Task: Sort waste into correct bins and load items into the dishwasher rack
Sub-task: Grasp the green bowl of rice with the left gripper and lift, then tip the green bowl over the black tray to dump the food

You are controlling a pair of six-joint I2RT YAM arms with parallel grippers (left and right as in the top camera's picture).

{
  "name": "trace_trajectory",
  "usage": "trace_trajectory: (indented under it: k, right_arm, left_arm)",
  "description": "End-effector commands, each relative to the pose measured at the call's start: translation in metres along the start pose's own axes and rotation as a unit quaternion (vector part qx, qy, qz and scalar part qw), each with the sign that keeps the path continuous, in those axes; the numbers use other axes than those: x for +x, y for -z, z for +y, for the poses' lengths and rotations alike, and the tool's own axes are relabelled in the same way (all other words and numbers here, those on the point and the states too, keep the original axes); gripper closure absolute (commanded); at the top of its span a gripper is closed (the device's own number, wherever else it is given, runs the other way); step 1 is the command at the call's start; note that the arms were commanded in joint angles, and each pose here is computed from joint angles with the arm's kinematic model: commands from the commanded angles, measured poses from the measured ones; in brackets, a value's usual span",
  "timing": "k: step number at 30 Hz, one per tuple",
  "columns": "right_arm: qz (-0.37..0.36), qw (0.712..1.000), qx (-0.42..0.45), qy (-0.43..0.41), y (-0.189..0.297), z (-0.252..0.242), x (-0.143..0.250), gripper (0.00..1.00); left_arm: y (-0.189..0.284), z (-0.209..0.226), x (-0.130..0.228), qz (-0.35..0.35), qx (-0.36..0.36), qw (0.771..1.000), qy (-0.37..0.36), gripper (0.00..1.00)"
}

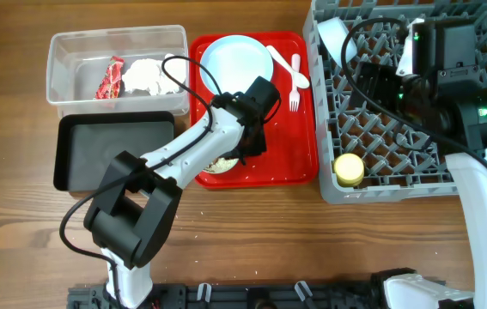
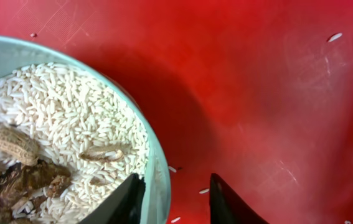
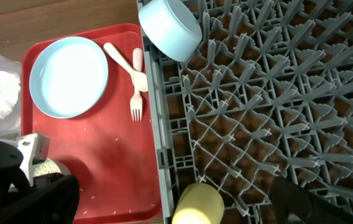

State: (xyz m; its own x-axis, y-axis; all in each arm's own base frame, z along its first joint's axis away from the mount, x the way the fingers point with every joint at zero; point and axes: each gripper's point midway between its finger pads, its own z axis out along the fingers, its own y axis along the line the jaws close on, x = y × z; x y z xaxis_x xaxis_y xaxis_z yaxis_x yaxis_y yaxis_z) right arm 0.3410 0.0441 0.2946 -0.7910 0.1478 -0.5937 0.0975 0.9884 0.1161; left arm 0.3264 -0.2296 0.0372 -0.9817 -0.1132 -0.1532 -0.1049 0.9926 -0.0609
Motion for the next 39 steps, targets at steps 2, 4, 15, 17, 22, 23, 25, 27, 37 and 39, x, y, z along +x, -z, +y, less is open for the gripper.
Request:
trace_trajectory:
  k: [2,4,15,17,22,23,25,27,37,39]
  right_arm:
    - [0.007,1.000,0.001,-0.007,-0.003,0.000,0.001,0.01]
    - [0.007,1.000,0.001,-0.006,-0.003,-0.001,0.002,0.01]
    - [0.016,1.000,0.005,0.002,-0.003,-0.002,0.006,0.01]
    - [0.017,1.000,0.005,0.007,-0.003,-0.002,0.006,0.01]
    - [0.023,1.000,0.007,0.007,-0.003,-0.003,0.010,0.01]
    - [0.023,1.000,0.007,0.007,-0.003,-0.003,0.009,0.00]
    - [0.022,1.000,0.007,0.007,-0.003,-0.003,0.009,0.01]
    - [0.022,1.000,0.006,0.007,-0.003,-0.003,0.009,0.01]
    - [0.020,1.000,0.006,0.006,-0.003,-0.003,0.008,0.01]
    - [0.017,1.000,0.005,0.005,-0.004,-0.002,0.006,0.01]
  left_arm:
    - [-0.014,0.007,0.003,0.001,-0.015,1.000,0.006,0.69]
    - [-0.016,0.009,0.005,0.003,-0.017,1.000,0.006,0.76]
    - [0.017,-0.008,0.014,0.041,0.047,0.998,-0.002,0.96]
    - [0.046,-0.019,0.008,0.040,0.100,0.994,-0.013,0.96]
    - [0.117,-0.004,-0.007,0.018,0.176,0.984,-0.007,0.96]
    - [0.129,0.005,-0.008,0.015,0.187,0.982,-0.007,0.96]
    - [0.146,0.030,-0.014,0.005,0.195,0.981,-0.001,0.96]
    - [0.151,0.056,-0.022,-0.001,0.187,0.982,0.019,0.96]
    - [0.155,0.134,-0.034,0.014,0.351,0.935,0.038,0.96]
    - [0.149,0.155,-0.034,0.004,0.399,0.915,0.065,0.96]
